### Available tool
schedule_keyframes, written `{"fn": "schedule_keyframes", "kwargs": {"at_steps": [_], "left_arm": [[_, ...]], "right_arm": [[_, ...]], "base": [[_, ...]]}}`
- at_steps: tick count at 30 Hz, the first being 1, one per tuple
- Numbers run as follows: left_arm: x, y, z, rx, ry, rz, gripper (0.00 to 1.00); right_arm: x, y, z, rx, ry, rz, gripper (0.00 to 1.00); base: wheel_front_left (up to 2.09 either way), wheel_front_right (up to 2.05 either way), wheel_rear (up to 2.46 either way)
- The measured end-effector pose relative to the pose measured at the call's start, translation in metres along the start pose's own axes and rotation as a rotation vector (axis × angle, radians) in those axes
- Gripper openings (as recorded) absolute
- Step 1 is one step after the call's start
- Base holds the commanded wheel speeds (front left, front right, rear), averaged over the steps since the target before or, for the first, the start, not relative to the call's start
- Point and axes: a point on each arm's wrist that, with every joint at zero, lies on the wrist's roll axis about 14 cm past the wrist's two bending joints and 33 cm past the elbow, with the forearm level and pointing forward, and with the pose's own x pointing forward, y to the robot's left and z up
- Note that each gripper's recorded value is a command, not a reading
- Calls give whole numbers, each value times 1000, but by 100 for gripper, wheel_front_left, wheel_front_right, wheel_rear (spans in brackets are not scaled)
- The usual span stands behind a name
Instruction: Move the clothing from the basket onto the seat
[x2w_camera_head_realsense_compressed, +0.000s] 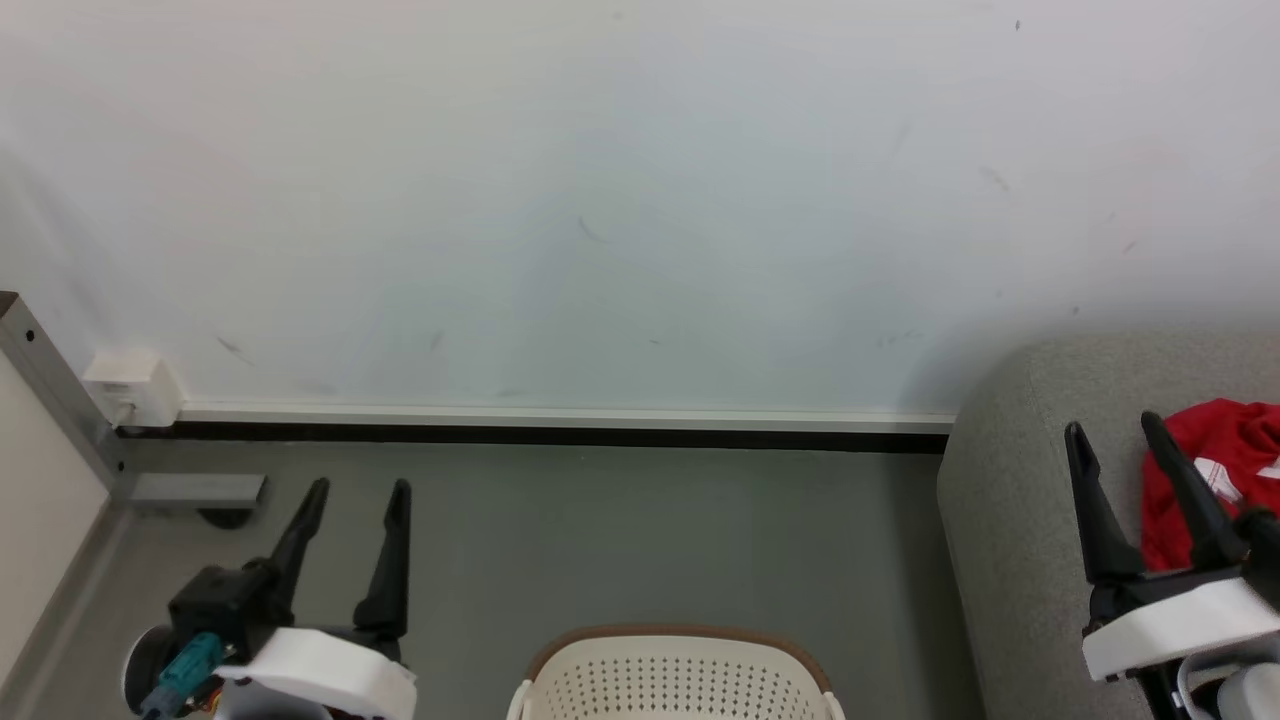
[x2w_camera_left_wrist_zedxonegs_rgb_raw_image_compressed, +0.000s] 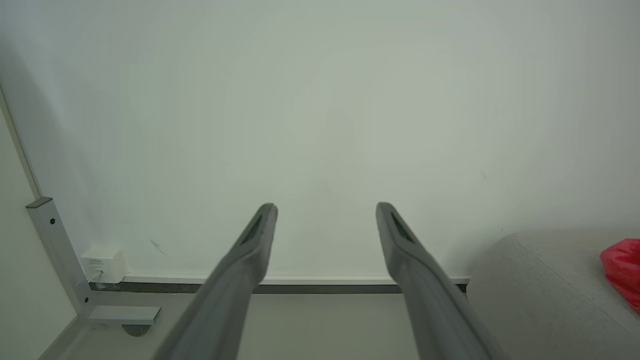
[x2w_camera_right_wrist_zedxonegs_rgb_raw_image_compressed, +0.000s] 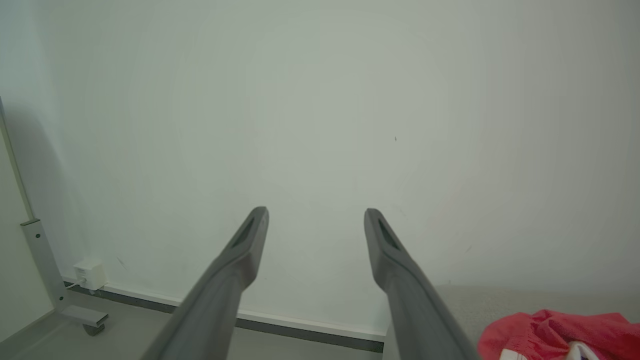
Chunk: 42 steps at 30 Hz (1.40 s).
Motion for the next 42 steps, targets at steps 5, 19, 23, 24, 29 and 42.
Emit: {"fn": "schedule_keyframes", "kwargs": {"at_steps": [5, 19, 23, 24, 29, 42], "left_arm": [[-14, 19, 2, 13, -16, 72, 100], [-33, 35, -38, 15, 79, 142, 100], [-38, 37, -43, 15, 89, 151, 100], [-39, 38, -44, 15, 93, 154, 100], [-41, 39, -46, 15, 96, 157, 100], [-46, 38, -51, 8, 107, 154, 100]], "right_arm": [[-17, 4, -30, 32, 55, -32, 100], [-41, 6, -56, 33, 110, -88, 100], [-45, 8, -56, 36, 107, -96, 100], [-46, 9, -56, 40, 107, -96, 100], [-48, 11, -57, 46, 110, -98, 100], [-49, 14, -58, 42, 113, -89, 100]], "base": [[0, 0, 0], [0, 0, 0], [0, 0, 0], [0, 0, 0], [0, 0, 0], [0, 0, 0]]}}
